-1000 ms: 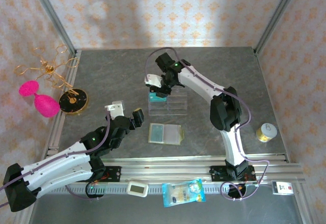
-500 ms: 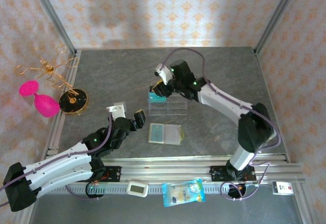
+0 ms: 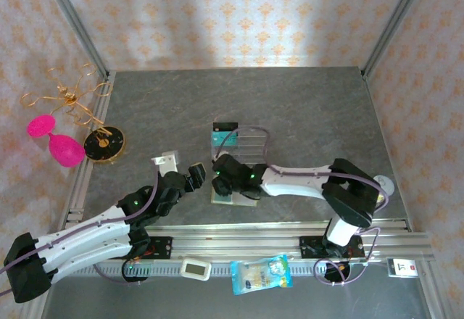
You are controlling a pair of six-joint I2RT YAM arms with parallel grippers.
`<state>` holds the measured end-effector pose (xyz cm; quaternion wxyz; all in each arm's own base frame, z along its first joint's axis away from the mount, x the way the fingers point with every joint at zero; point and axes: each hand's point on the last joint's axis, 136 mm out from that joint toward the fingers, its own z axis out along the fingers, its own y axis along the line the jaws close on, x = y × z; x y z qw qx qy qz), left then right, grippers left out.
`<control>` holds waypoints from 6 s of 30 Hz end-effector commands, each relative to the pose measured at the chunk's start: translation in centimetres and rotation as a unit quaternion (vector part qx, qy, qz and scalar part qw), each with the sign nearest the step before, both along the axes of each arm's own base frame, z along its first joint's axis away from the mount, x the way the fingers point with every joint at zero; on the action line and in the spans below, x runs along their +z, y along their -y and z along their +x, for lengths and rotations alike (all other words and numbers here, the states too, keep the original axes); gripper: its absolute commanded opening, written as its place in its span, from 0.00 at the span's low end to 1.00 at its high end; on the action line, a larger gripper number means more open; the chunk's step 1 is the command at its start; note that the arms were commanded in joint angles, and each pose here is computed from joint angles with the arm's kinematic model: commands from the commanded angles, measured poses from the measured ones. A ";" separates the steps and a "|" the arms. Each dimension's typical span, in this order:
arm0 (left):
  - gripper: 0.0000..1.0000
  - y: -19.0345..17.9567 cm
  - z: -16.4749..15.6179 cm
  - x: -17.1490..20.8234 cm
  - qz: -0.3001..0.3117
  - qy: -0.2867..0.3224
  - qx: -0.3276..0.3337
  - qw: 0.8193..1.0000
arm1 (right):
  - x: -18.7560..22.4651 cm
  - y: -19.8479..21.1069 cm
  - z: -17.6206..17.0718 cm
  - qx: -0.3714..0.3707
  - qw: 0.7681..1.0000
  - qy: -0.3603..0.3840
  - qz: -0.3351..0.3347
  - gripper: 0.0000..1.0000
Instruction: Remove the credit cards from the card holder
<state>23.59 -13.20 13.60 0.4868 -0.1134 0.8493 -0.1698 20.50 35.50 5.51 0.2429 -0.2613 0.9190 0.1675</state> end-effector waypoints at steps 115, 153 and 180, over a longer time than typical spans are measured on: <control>0.18 4.9 -2.0 -11.3 0.041 -0.178 -0.115 0.977 | -0.2 -0.2 0.0 -0.068 0.972 -0.142 0.172 0.28; 0.41 6.6 -1.9 -11.1 0.080 -0.163 -0.137 0.974 | -0.9 2.2 0.9 -0.102 0.982 -0.098 0.126 0.23; 0.28 6.6 -2.7 -13.1 0.083 -0.192 -0.140 0.968 | -1.5 2.4 -0.1 -0.110 0.962 -0.165 0.187 0.16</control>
